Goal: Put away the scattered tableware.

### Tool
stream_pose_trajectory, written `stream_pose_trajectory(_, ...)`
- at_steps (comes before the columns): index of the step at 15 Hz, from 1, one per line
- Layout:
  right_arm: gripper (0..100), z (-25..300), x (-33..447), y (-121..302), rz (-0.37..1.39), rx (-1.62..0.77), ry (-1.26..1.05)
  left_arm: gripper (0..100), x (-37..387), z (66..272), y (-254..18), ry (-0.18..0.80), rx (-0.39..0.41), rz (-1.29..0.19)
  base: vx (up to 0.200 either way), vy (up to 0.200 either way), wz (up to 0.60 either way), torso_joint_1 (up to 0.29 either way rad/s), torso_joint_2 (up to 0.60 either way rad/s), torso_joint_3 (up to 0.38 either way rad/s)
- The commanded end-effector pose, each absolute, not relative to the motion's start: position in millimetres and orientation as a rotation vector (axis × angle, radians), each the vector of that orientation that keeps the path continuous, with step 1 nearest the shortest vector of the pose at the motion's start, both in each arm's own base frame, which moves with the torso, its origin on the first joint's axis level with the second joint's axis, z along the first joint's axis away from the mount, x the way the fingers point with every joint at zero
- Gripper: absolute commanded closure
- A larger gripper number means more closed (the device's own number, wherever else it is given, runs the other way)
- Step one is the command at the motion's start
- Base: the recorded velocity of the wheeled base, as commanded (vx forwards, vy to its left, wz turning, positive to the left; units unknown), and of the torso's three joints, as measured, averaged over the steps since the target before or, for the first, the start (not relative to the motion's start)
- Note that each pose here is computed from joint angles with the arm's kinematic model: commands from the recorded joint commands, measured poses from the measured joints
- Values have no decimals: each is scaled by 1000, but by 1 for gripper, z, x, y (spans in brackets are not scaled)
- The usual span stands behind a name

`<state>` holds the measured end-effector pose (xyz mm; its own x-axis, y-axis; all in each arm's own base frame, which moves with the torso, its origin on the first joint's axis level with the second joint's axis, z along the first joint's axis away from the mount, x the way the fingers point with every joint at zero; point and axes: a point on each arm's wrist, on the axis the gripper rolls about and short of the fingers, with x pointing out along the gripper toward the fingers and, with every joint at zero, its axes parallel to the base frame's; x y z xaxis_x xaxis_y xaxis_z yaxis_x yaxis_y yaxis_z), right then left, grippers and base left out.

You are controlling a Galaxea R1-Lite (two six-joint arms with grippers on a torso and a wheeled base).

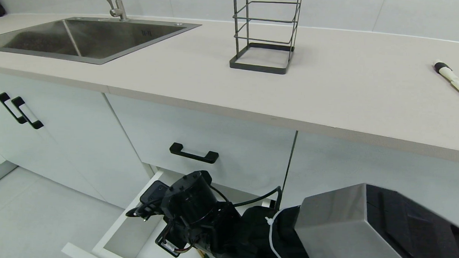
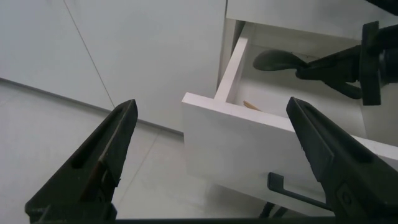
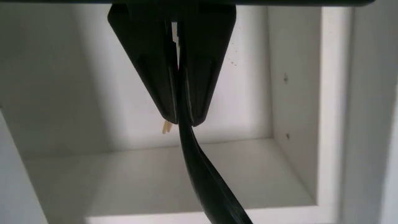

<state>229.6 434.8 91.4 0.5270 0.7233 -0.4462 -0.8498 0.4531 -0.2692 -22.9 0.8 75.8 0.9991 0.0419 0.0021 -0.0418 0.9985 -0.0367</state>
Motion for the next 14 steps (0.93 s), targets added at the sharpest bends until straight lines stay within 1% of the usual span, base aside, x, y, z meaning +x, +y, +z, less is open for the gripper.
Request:
stream_pose_trajectory(1,100,83,239,438,971,-497,293,0,-23,76,1,-4,-37,43,0,0,0,0,0,0)
stream_pose_trajectory(8,100,66,247,436,958,-515,326,0,-23,76,1,-4,-37,43,0,0,0,0,0,0)
stream_pose_trajectory(14,100,42,252,435,951,-547,380,0,-23,76,1,-4,-37,43,0,0,0,0,0,0)
